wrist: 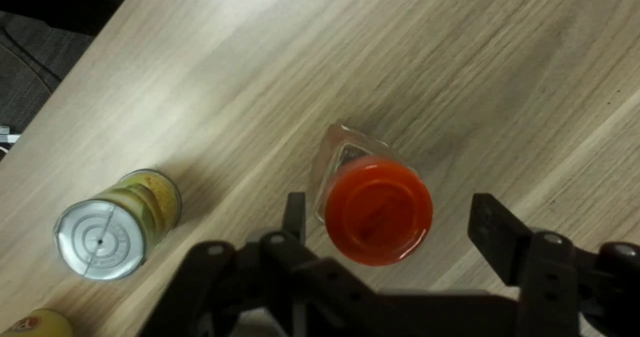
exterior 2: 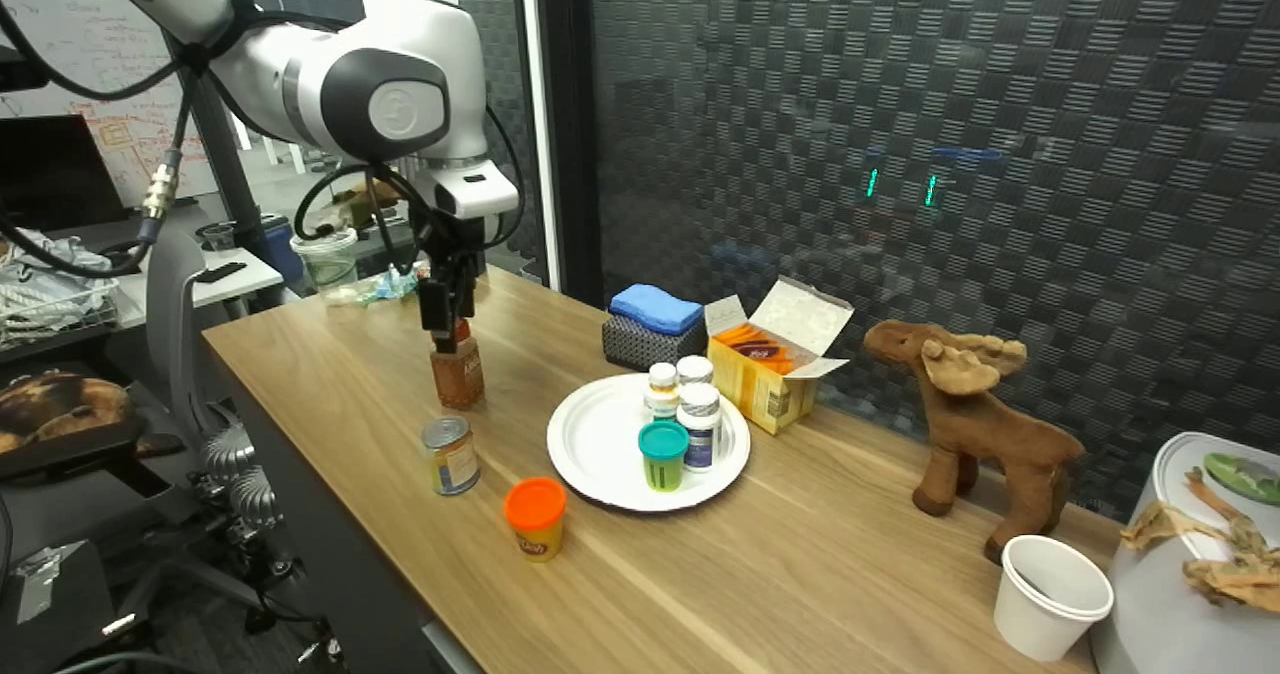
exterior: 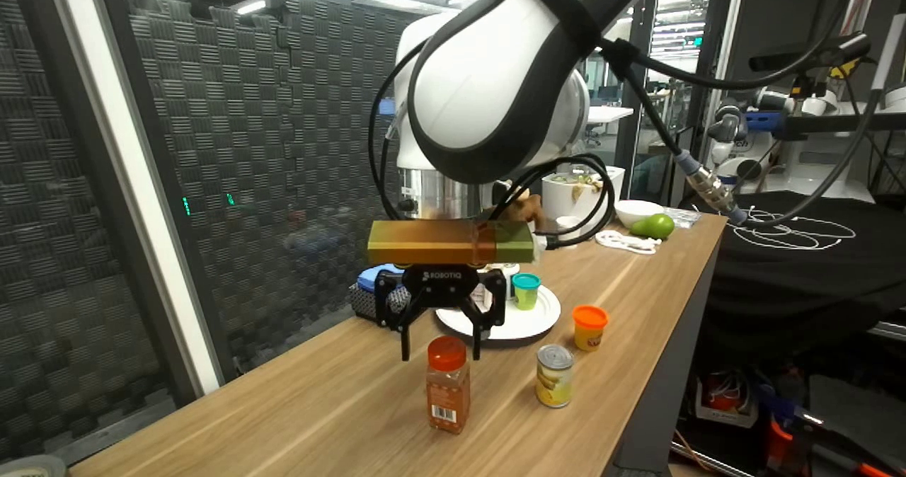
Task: Put the orange object and the bottles on the plate
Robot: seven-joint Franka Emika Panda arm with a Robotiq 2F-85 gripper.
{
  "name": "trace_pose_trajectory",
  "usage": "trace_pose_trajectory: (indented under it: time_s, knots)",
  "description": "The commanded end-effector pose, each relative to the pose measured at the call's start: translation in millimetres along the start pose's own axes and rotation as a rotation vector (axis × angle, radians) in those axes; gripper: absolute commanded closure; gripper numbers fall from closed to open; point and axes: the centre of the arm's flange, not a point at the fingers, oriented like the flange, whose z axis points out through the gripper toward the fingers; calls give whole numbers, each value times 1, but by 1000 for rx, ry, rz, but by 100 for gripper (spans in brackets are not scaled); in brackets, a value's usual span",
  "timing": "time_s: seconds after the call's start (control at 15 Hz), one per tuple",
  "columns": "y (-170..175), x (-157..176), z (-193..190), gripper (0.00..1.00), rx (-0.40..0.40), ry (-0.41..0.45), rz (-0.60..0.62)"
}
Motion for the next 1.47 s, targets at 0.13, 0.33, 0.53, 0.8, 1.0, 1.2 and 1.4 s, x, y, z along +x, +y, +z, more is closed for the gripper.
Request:
trace_pose_trajectory:
  time_s: [0.13,0.33,0.53,0.8,1.0,1.2,1.4]
  knots:
    - [-5,-13,8,62,-1,-9,6]
    - [-5,-19,6,75,2,4,3]
    - [-4,-21,-1,75,8,26,8]
    - [0,-2,-30,75,51,98,58]
    - [3,26,-56,75,59,168,100]
    - [10,62,-66,75,36,211,134]
    - [13,90,-61,75,24,220,156]
